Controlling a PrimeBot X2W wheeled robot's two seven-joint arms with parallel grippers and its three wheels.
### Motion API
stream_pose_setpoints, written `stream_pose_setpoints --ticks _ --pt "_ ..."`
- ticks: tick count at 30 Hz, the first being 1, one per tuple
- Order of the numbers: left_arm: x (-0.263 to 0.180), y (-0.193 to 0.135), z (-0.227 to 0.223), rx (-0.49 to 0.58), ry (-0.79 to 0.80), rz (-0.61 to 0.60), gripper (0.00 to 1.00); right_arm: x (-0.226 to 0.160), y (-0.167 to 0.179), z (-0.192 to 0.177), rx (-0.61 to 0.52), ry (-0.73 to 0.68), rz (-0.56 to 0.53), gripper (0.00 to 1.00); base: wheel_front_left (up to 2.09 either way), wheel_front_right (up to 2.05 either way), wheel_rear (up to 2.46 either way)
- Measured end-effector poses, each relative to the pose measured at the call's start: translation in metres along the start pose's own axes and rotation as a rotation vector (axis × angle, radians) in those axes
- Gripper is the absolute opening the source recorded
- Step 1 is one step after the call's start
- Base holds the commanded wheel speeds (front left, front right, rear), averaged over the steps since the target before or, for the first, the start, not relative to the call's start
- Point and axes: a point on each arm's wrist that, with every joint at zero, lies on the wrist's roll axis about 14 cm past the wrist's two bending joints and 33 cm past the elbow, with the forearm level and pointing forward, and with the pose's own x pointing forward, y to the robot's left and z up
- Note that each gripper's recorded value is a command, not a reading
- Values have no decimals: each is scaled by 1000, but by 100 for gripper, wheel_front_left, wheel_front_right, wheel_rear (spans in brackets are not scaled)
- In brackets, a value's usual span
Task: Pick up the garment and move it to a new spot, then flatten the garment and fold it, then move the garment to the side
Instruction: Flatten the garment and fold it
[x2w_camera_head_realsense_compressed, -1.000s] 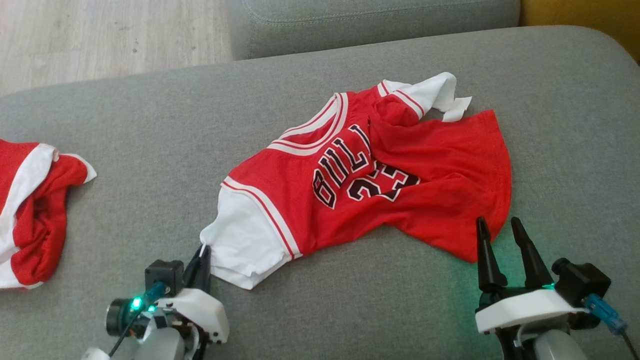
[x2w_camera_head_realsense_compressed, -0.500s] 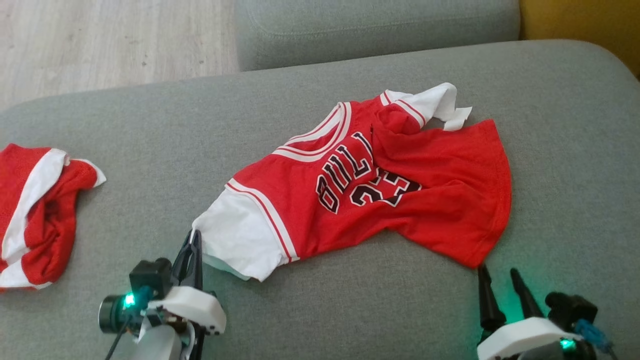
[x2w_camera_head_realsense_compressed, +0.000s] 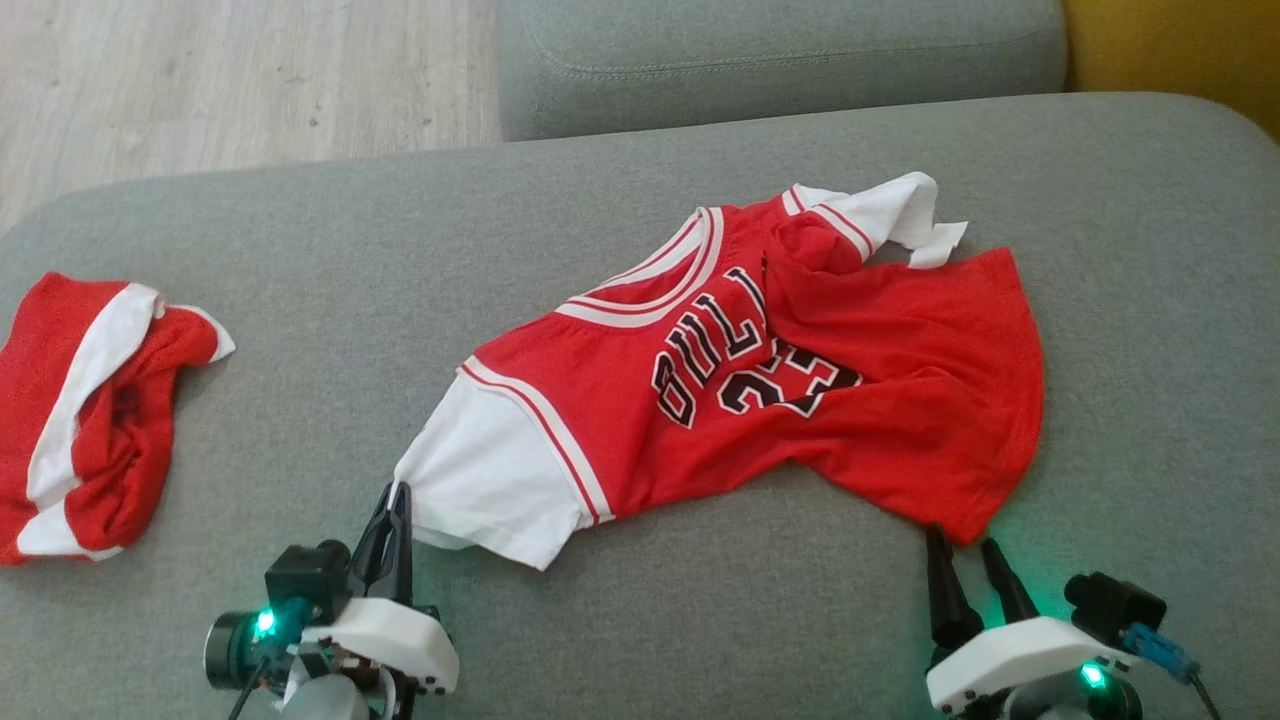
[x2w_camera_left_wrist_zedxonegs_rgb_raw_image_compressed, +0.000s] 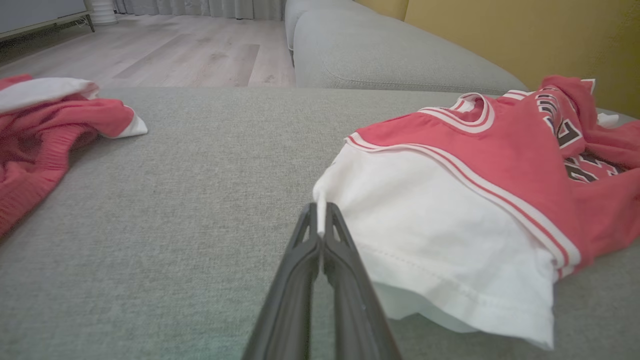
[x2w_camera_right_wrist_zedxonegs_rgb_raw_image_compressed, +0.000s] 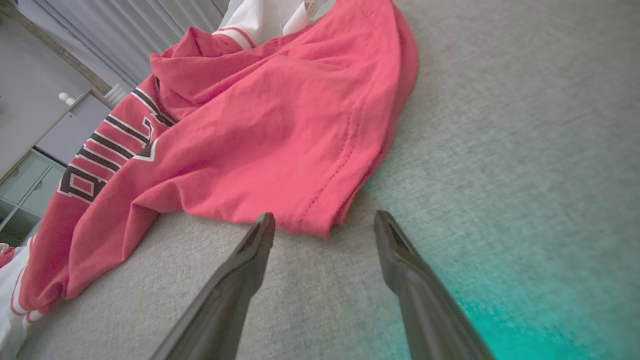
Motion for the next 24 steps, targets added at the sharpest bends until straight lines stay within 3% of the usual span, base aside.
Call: stream_pose_setpoints --ticks 12,13,14,24 --pt "0 6 -4 -10 8 17 0 18 11 2 -15 13 28 99 0 0 0" --pt "1 6 -4 -11 9 17 0 20 12 3 -16 13 29 41 0 0 0" --pt "1 6 -5 -12 11 18 0 20 12 2 -19 15 31 0 0 0 0" --pt "5 11 16 -63 -57 36 0 18 24 13 -39 -21 74 0 0 0 0"
